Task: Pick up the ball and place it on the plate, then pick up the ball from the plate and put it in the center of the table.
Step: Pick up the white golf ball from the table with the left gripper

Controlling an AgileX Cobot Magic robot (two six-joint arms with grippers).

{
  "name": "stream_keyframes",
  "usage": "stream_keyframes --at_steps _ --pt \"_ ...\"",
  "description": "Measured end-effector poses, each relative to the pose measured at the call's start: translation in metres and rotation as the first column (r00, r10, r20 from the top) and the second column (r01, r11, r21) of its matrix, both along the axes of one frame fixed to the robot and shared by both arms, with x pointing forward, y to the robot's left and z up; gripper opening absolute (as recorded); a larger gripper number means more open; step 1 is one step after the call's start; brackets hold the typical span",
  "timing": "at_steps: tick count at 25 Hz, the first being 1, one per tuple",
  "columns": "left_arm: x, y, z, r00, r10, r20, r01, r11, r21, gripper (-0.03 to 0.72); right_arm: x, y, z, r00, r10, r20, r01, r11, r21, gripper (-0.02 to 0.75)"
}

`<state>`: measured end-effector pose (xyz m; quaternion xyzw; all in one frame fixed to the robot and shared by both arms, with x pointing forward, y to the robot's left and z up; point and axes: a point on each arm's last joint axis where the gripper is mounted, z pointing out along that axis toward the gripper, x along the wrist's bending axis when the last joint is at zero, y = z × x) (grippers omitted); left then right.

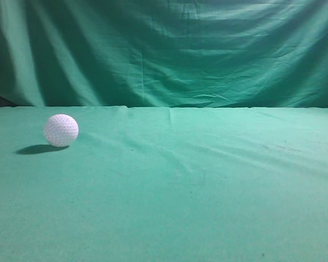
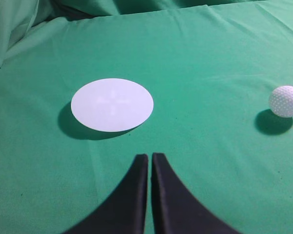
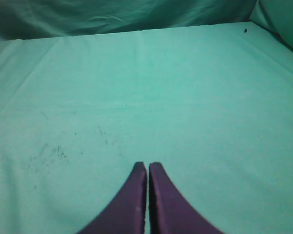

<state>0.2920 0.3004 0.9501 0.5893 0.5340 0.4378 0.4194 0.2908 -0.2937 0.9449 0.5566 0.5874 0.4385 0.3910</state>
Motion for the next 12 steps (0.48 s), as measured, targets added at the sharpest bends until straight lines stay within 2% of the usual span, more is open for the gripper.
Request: stream_keyframes --at_steps 12 --pt "0.0000 0.0000 0.0000 1.000 0.000 0.000 0.000 1.000 0.000 0.000 0.0000 0.0000 0.0000 1.000 0.000 0.000 0.000 1.000 0.000 0.000"
